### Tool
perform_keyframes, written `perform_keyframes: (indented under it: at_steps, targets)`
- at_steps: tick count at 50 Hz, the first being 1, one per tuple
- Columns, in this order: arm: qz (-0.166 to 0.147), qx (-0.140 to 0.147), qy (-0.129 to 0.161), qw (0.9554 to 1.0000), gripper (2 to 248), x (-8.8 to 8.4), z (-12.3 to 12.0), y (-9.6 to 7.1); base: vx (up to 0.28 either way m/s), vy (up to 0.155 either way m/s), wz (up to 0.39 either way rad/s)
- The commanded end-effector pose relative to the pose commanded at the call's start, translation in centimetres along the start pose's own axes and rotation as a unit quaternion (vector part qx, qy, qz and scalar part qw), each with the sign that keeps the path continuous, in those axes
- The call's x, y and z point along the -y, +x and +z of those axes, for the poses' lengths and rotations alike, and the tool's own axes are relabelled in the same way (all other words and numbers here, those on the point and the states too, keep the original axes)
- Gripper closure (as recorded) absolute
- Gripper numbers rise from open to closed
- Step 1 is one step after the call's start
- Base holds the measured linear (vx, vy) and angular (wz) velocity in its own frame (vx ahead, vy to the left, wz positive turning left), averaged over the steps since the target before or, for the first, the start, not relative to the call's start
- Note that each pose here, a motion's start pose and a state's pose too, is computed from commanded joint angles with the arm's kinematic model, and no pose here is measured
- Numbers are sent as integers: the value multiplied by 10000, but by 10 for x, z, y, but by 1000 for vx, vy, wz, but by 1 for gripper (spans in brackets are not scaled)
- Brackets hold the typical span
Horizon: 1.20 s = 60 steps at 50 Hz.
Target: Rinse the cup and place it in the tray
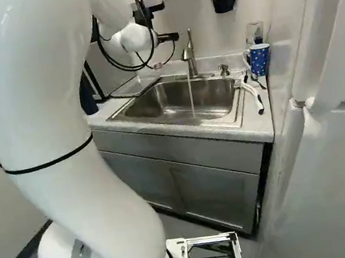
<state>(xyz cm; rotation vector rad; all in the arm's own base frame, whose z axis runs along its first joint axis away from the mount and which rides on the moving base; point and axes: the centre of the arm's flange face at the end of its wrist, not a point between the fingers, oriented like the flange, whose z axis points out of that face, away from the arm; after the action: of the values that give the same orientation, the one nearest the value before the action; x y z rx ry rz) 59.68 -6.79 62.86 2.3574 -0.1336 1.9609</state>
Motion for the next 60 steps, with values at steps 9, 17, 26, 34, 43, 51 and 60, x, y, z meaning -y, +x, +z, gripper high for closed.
perform_keyframes:
  at_steps: [9, 17, 26, 34, 43, 51, 60]
  targets:
    - [-13, 208, 61, 9998, 3, 7, -17, -6, 0, 0, 0]
    - [-25, 391, 110, 9992, 3, 13, -31, -11, 0, 0, 0]
    - [-39, 616, 155, 9980, 3, 18, -47, -17, 0, 0, 0]
    - [-47, 847, 173, 9962, 3, 19, -62, -24, 0, 0, 0]
    - [-52, 1151, 169, 9932, 3, 19, -69, -30, 0, 0, 0]
    - [-57, 1442, 166, 9894, 3, 18, -72, -36, 0, 0, 0]
    - [-62, 1774, 163, 9840, 3, 18, -76, -42, 0, 0, 0]
